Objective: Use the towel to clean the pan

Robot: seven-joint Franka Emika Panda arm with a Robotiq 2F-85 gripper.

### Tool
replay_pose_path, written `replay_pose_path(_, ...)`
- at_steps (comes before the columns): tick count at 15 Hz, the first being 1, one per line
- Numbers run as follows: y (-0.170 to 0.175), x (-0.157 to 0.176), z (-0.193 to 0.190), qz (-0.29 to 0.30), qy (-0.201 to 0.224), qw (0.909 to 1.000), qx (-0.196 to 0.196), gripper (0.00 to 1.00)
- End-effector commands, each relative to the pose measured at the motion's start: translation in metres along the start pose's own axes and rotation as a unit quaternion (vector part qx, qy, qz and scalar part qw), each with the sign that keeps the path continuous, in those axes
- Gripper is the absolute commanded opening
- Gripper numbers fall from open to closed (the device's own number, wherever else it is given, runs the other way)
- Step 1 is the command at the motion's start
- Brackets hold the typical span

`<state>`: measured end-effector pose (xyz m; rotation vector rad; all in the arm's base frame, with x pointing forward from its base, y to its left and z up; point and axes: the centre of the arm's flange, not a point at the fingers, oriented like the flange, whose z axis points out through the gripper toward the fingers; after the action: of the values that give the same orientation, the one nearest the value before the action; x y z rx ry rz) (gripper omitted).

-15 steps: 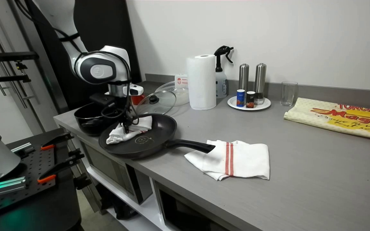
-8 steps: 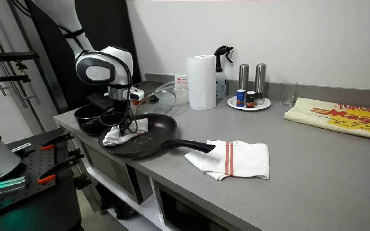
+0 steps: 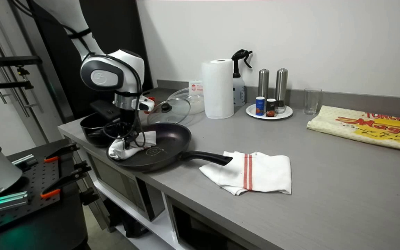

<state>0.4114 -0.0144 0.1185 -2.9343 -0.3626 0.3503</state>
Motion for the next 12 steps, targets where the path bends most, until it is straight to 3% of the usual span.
replay_pose_path(1, -0.002, -0.016, -0.008, -0.006, -0.019, 0.9998, 0.008, 0.03)
replay_pose_path(12, -0.001, -0.004, 0.0, -0.008, -0.046, 0.9988, 0.013, 0.03)
